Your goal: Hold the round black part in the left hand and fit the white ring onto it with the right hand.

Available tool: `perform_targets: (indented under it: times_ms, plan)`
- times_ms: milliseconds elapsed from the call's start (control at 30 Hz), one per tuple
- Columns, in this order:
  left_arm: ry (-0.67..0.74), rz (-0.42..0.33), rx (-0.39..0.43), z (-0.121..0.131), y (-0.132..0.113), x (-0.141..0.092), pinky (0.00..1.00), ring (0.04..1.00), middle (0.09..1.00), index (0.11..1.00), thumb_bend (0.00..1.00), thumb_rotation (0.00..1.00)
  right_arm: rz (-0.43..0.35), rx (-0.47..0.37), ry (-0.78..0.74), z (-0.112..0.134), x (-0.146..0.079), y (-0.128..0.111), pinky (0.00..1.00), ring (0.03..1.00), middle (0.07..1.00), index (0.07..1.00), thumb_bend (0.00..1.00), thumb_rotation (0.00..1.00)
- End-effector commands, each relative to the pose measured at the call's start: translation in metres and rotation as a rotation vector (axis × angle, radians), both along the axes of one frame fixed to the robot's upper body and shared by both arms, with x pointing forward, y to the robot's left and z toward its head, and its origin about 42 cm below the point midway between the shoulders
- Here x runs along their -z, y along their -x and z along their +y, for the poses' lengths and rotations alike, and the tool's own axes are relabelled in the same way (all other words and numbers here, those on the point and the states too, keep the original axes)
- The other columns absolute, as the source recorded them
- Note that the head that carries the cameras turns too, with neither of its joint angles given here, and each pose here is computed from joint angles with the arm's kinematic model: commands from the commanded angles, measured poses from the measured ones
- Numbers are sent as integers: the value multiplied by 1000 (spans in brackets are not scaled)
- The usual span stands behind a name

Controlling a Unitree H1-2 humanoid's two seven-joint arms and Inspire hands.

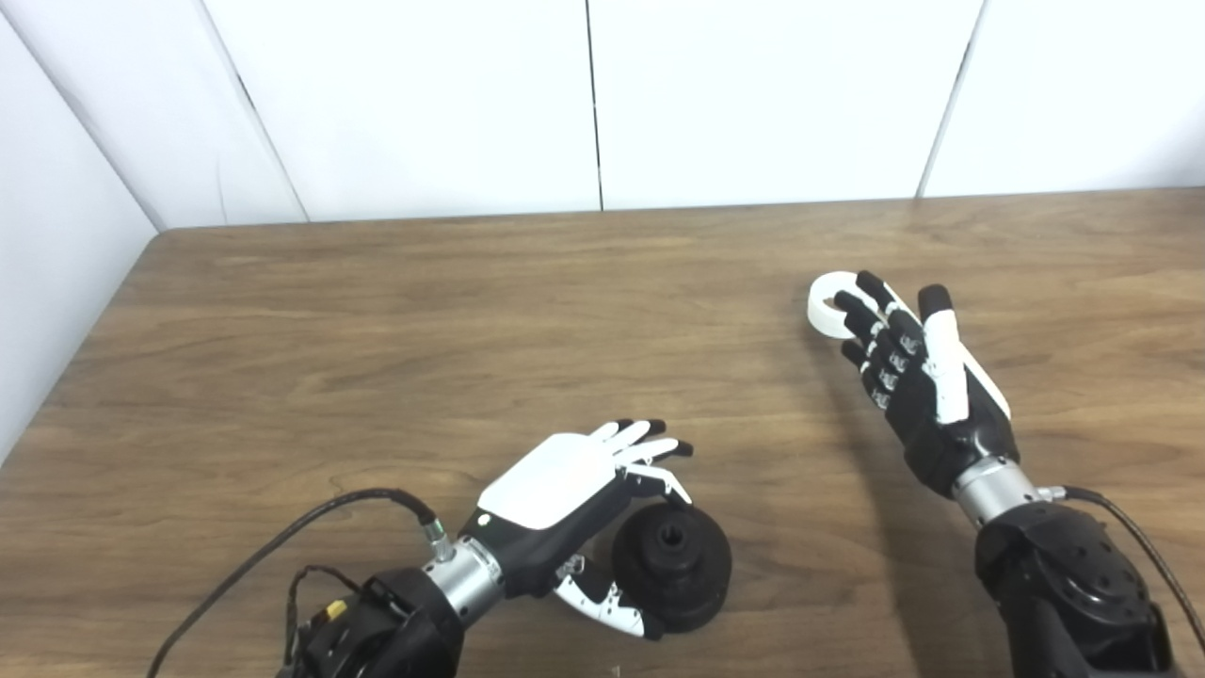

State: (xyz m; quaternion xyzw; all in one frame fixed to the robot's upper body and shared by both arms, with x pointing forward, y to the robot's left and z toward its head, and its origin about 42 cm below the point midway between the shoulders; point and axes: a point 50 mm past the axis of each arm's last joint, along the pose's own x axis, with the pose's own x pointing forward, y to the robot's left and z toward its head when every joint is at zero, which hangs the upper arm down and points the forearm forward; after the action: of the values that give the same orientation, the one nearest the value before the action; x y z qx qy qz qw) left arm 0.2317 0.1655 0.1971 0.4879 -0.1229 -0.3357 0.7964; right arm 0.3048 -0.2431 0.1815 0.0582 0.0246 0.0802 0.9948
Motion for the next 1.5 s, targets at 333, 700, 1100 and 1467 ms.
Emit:
perform_targets:
  times_ms: [333,700,1100,1467]
  plan:
    - [-9,-28,-14,1,-2,-4,1000,1000,943,634,885,193,-113,-15,32,-7,-31,-9,1000,1000,946,959,658,1000]
    - [-8,-27,-18,-2,-3,0,1000,1000,939,713,944,206,-153,-7,71,-18,-49,-21,1000,999,915,927,656,1000]
    - [-10,-15,-14,-4,-4,1,1000,1000,936,782,997,232,-174,-3,294,-25,-54,-48,1000,979,887,900,620,1000]
    - [-9,-10,-23,-4,-4,1,1000,1000,937,796,1000,231,-271,-3,991,-31,-69,-110,933,997,930,807,931,416]
